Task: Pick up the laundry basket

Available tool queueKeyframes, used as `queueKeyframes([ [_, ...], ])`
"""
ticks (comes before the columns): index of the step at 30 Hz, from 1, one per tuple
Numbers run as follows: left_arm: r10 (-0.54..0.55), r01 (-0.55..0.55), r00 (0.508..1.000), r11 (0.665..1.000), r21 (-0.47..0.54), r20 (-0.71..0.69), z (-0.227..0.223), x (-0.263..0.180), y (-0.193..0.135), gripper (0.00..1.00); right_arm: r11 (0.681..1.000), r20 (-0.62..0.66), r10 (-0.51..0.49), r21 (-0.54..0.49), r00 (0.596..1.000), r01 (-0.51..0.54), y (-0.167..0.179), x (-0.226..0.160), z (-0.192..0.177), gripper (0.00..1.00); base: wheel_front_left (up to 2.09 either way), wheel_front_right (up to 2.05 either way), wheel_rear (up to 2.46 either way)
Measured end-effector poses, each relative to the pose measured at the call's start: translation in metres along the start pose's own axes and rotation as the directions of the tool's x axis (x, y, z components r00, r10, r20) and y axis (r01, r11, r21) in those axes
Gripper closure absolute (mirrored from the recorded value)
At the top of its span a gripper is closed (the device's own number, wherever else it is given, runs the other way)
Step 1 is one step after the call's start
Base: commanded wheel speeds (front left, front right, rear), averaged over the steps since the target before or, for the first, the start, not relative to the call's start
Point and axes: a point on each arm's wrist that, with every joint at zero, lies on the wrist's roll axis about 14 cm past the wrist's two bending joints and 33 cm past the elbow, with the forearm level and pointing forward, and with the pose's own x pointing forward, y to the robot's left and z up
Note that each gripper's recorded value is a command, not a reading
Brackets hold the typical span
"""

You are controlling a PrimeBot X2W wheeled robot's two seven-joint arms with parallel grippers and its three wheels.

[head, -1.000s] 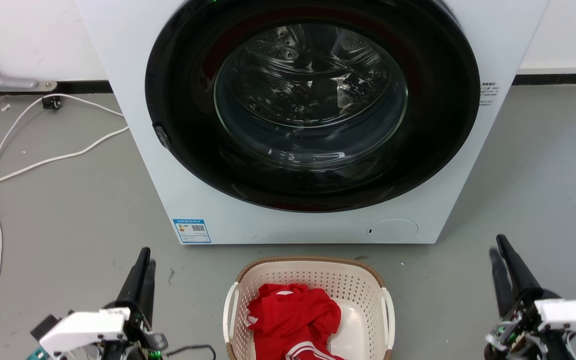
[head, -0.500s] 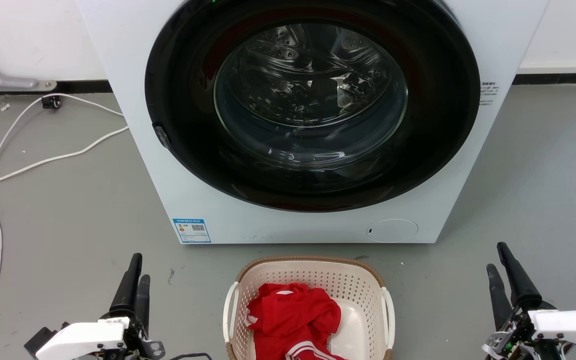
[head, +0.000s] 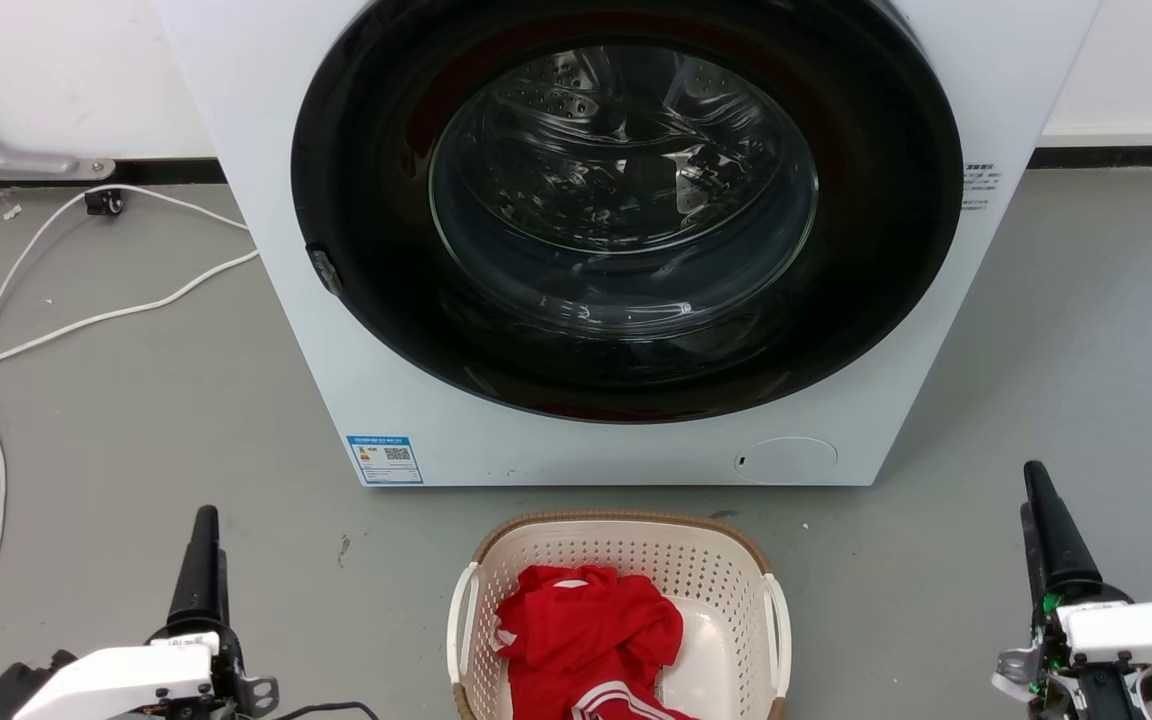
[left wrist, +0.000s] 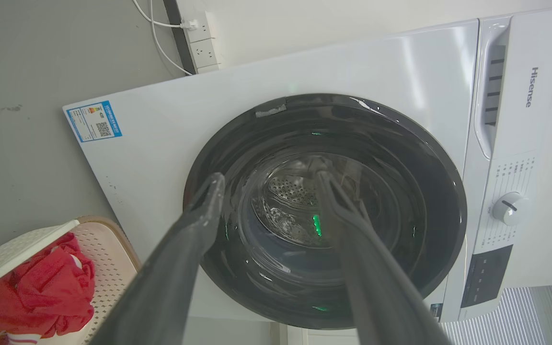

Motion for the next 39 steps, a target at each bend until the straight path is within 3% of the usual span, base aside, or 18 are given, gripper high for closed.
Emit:
queueKeyframes([
  [5, -0.028, 0.025, 0.999, 0.997, 0.071, 0.041, 0.012, 0.001, -0.009, 0.0, 0.989, 0.01, 0.056, -0.141, 0.998, -0.054, 0.018, 0.003, 0.003, 0.0, 0.0, 0.0, 0.0],
  [9, -0.052, 0.042, 0.996, 0.99, 0.131, 0.073, 0.021, 0.002, -0.017, 0.0, 0.96, 0.015, 0.103, -0.265, 0.995, -0.095, 0.032, 0.004, 0.005, 0.0, 0.0, 0.0, 0.0],
  [12, -0.085, 0.068, 0.993, 0.979, 0.193, 0.079, 0.023, 0.002, -0.027, 0.0, 0.923, 0.011, 0.144, -0.361, 0.989, -0.131, 0.045, 0.005, 0.004, 0.0, 0.0, 0.0, 0.0],
  [17, -0.16, 0.136, 0.986, 0.943, 0.304, 0.056, 0.014, 0.003, -0.051, 0.0, 0.836, -0.02, 0.211, -0.515, 0.977, -0.191, 0.066, 0.005, -0.005, 0.0, 0.0, 0.0, 0.0],
  [25, -0.249, 0.223, 0.968, 0.851, 0.475, -0.009, -0.006, -0.003, -0.076, 0.0, 0.723, -0.054, 0.272, -0.648, 0.961, -0.241, 0.084, 0.003, -0.016, 0.0, 0.0, 0.0, 0.0],
  [29, -0.269, 0.251, 0.962, 0.794, 0.554, -0.051, -0.019, -0.007, -0.08, 0.0, 0.686, -0.055, 0.286, -0.686, 0.957, -0.245, 0.087, 0.002, -0.017, 0.0, 0.0, 0.0, 0.0],
  [39, -0.321, 0.325, 0.935, 0.611, 0.722, -0.149, -0.05, -0.016, -0.094, 0.0, 0.582, -0.063, 0.294, -0.78, 0.954, -0.231, 0.086, -0.001, -0.017, 0.0, 0.0, 0.0, 0.0],
])
